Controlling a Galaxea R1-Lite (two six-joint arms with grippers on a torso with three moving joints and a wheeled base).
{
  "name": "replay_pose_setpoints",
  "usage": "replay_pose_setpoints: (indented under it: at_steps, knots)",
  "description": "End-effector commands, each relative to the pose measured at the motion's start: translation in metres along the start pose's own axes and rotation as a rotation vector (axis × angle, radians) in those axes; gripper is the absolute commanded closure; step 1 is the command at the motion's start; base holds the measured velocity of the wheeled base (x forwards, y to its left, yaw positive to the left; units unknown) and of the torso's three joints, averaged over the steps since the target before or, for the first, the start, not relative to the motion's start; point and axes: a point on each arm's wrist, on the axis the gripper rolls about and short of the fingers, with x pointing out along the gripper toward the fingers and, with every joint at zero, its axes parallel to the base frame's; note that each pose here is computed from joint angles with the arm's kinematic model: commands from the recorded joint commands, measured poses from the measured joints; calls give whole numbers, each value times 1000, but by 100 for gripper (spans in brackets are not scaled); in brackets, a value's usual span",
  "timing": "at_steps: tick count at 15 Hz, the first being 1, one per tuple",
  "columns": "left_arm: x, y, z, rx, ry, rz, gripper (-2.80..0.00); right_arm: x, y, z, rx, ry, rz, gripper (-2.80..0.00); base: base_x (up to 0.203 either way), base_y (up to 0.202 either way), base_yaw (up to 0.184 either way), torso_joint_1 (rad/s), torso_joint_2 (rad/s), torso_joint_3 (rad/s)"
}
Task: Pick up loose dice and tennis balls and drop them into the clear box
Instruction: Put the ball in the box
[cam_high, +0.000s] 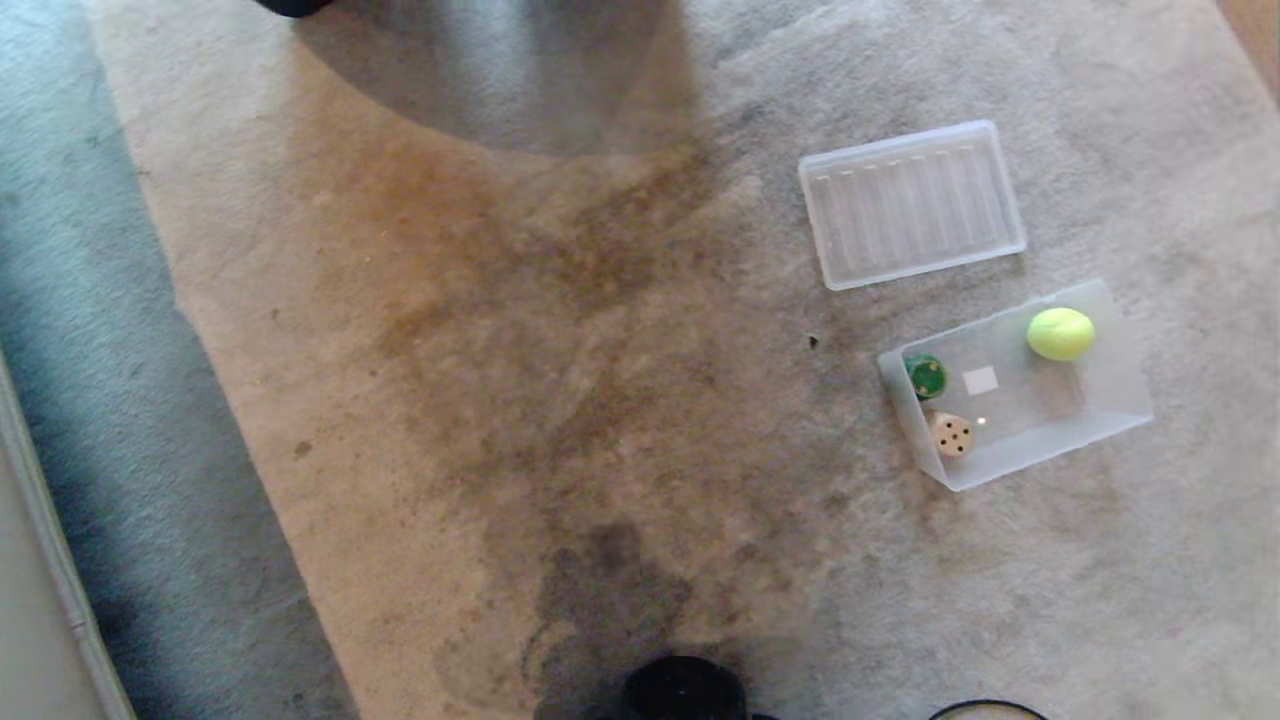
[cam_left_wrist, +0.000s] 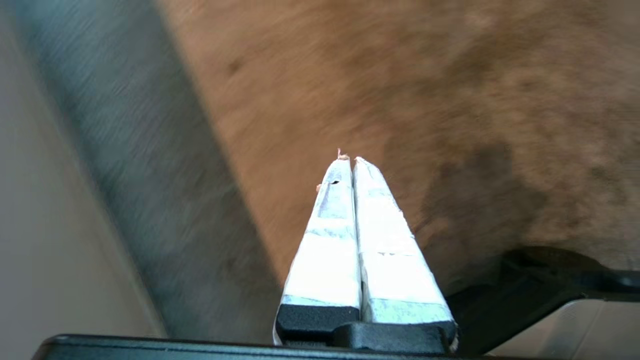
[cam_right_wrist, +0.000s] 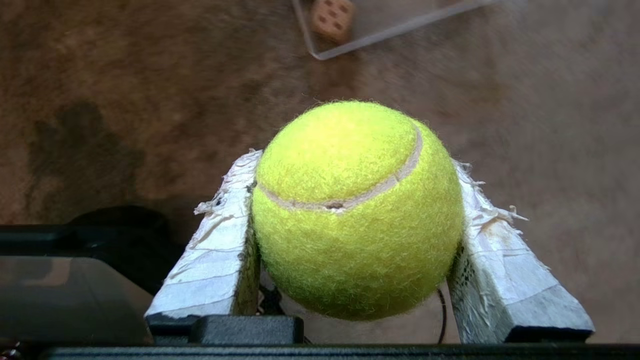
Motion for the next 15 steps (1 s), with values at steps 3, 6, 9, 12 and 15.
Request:
replay_pose_setpoints:
  at_steps: [3,6,9,12,15]
  knots:
    - [0,0,0,-1,1,1,0,0,0,0,-1,4,-1,0,0,11,-161,5,-2,1]
    - [0,0,0,-1,1,1,0,0,0,0,-1,4,-1,0,1,4,-67,1,3,3]
    - [0,0,0,-1,1,1,0,0,0,0,-1,4,-1,0,0,0,0,0,0,0]
    - [0,0,0,-1,3,1,0,0,0,0,-15,14,-1,0,0,0,0,0,0,0]
    - [0,0,0,-1,2,1,0,0,0,0,-14,17,-2,0,0,0,0,0,0,0]
